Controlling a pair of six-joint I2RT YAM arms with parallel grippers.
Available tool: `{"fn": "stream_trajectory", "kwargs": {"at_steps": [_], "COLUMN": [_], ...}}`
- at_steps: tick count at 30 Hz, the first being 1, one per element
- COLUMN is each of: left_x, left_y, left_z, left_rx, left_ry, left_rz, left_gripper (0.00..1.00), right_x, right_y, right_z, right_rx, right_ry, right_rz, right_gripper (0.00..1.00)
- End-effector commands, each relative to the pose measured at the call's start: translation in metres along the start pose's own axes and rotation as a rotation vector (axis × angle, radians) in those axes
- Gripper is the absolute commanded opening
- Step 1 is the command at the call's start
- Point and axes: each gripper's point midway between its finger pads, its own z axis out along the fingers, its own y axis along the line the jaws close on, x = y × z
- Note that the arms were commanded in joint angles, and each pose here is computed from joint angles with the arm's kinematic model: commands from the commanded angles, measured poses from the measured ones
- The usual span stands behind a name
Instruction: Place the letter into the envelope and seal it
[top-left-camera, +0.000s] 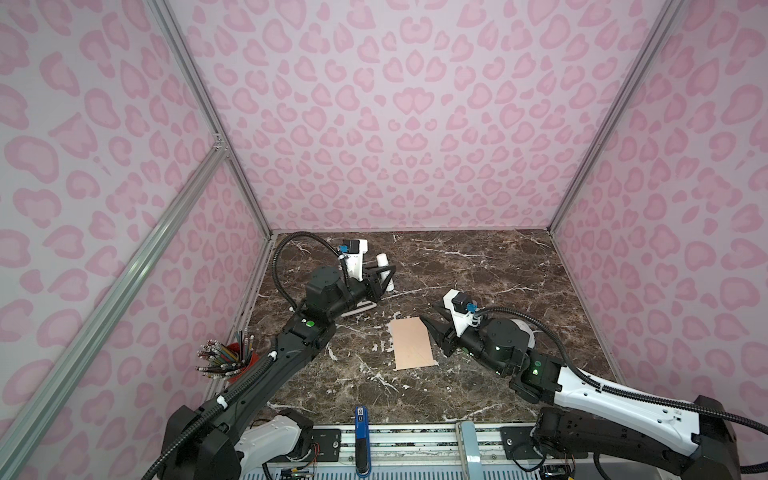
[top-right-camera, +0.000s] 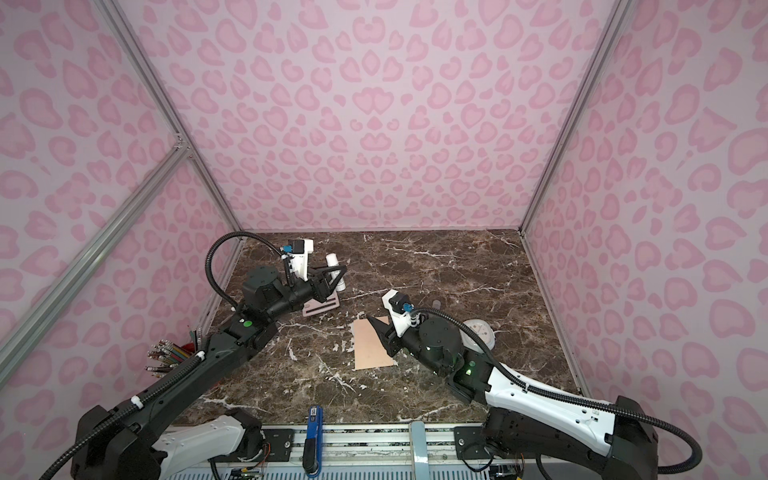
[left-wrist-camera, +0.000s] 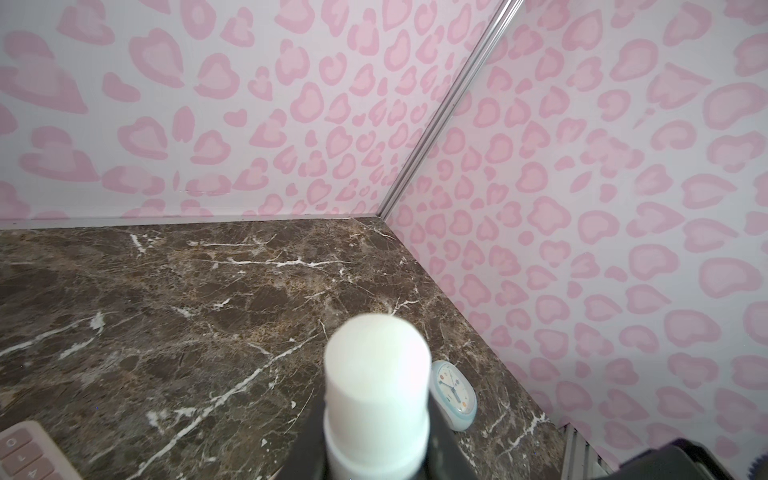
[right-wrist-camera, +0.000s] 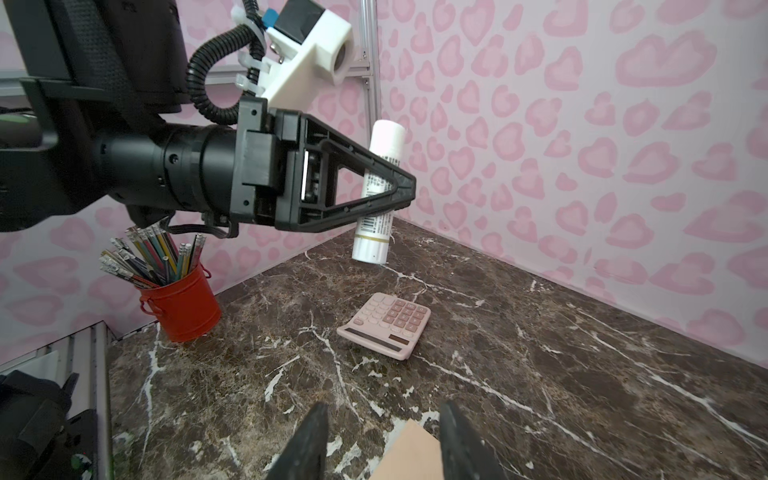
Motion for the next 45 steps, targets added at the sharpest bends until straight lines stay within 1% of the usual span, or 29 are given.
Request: {"fn": "stream_trajectory", "kwargs": {"at_steps": [1, 8, 13, 16, 21, 30, 37, 45], "left_x": [-0.022, -0.021, -0.020, -0.022, -0.022, -0.024, -0.024, -0.021], "left_y": [-0.040, -0.060, -0.071, -0.078, -0.080, -0.083, -0.085, -0.084], "left_z": [-0.001, 0.007, 0.005, 0.003, 0.003, 0.003, 0.002, 0.002], "left_rx": [0.246, 0.440, 0.540, 0.586, 0.614, 0.628, 0.637, 0.641], "left_ry": [-0.028, 0.019, 0.031, 0.031, 0.033, 0.032, 0.029, 0.037], "left_rz": [0.034, 0.048, 0.055, 0.058, 0.054, 0.051, 0.045, 0.044], "left_gripper": [0.04, 0.04, 0.04, 0.03, 0.03, 0.03, 0.03, 0.03], "right_x": [-0.018, -0.041, -0.053, -0.058, -0.060, -0.062, -0.064, -0.067], "right_y": [0.018, 0.017, 0.004, 0.004, 0.012, 0.013, 0.010, 0.011], "right_z": [0.005, 0.026, 0.035, 0.037, 0.040, 0.043, 0.049, 0.053], "right_rx": [-0.182, -0.337, -0.379, -0.416, -0.469, -0.475, -0.465, -0.474], "right_ry": [-0.053, -0.118, -0.162, -0.172, -0.155, -0.152, -0.161, -0.165], "right_rz": [0.060, 0.151, 0.221, 0.235, 0.220, 0.221, 0.232, 0.235], "right_gripper": [0.44, 0.42, 0.43, 0.44, 0.42, 0.38, 0.40, 0.32]}}
